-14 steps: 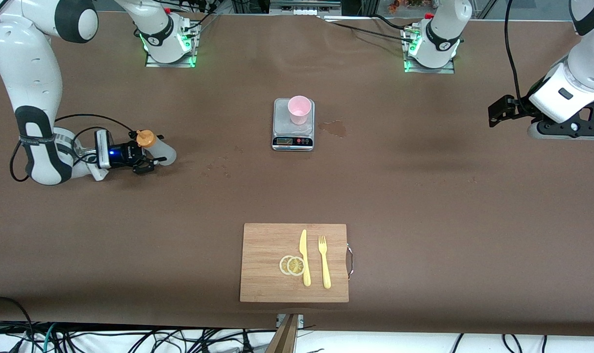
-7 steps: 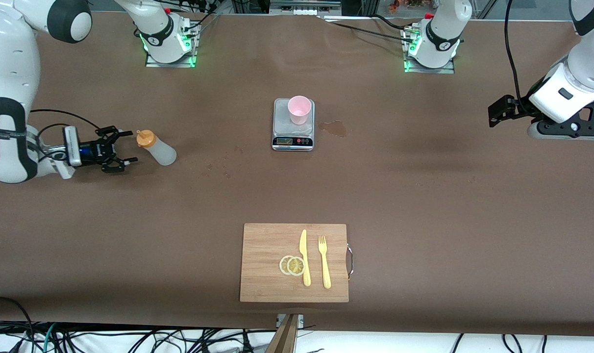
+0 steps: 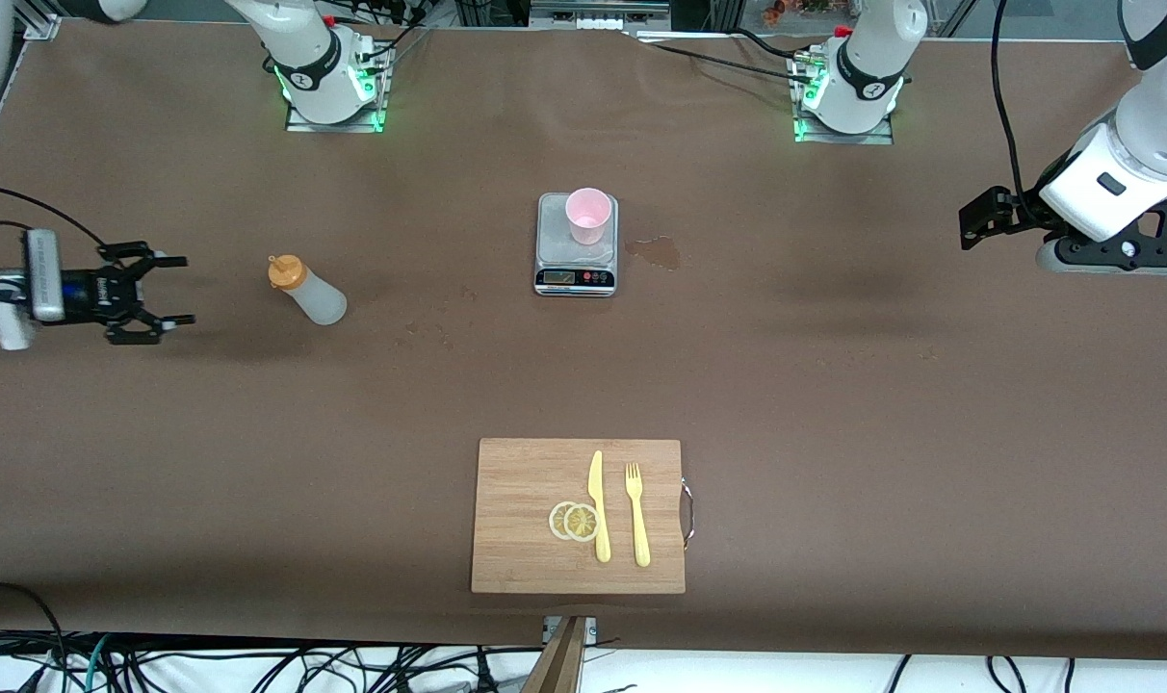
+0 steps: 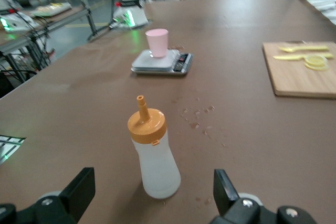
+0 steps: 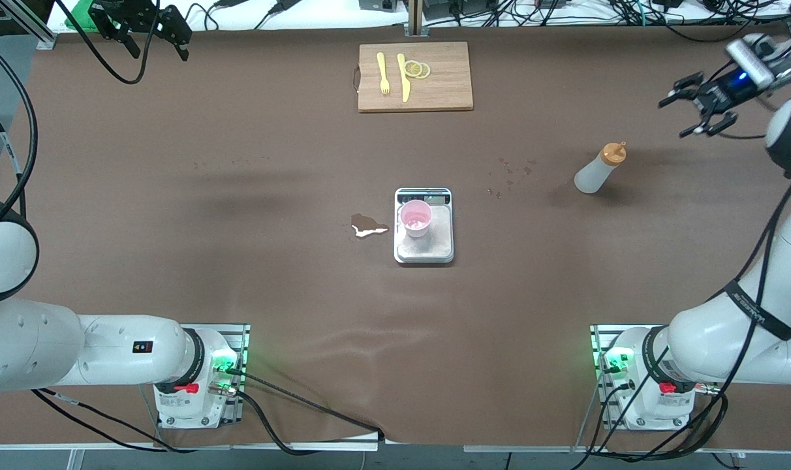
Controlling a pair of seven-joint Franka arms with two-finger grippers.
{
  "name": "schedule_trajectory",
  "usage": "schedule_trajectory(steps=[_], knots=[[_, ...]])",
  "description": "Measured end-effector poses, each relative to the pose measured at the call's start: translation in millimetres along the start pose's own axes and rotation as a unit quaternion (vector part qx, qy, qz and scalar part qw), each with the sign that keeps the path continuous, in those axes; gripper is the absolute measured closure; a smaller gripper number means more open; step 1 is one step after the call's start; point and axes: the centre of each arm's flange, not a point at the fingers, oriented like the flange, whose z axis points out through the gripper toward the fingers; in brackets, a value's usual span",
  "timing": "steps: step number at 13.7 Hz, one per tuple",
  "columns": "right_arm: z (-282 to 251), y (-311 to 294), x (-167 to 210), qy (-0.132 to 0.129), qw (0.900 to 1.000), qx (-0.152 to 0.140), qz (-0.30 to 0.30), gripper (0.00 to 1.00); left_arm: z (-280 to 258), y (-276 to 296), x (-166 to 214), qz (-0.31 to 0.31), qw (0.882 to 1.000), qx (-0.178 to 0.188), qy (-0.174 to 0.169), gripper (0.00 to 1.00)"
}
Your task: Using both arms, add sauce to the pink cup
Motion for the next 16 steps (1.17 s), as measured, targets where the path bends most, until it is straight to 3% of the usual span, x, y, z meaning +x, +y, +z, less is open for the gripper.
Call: schedule_trajectory(steps=[2, 4, 6, 8, 10, 12, 14, 16], knots=[[-28.6, -2.2, 52.8, -0.065, 0.997, -0.023, 0.045, 0.00, 0.0, 0.0, 0.0, 0.000, 1.000, 0.000, 0.000, 0.00], [-42.1, -2.5, 112.5, -0.131, 0.986, -0.043, 0.096, 0.00, 0.0, 0.0, 0.0, 0.000, 1.000, 0.000, 0.000, 0.00], [-47.1, -6.7, 170.8, -0.194, 0.966, -0.066, 0.156, 0.00, 0.0, 0.0, 0.0, 0.000, 1.000, 0.000, 0.000, 0.00], [-48.0, -17.3, 225.4, -0.250, 0.937, -0.096, 0.227, 0.00, 0.1, 0.0, 0.1, 0.000, 1.000, 0.000, 0.000, 0.00], [-43.0, -29.1, 274.8, -0.288, 0.901, -0.134, 0.297, 0.00, 0.2, 0.0, 0.1, 0.000, 1.000, 0.000, 0.000, 0.00], [-32.7, -38.2, 314.9, -0.314, 0.855, -0.180, 0.371, 0.00, 0.2, 0.0, 0.1, 0.000, 1.000, 0.000, 0.000, 0.00], [-15.2, -40.8, 347.1, -0.331, 0.799, -0.229, 0.447, 0.00, 0.3, -0.1, 0.2, 0.000, 1.000, 0.000, 0.000, 0.00], [9.1, -39.3, 379.4, -0.339, 0.734, -0.278, 0.519, 0.00, 0.6, -0.4, 0.3, 0.000, 1.000, 0.000, -0.001, 0.00]])
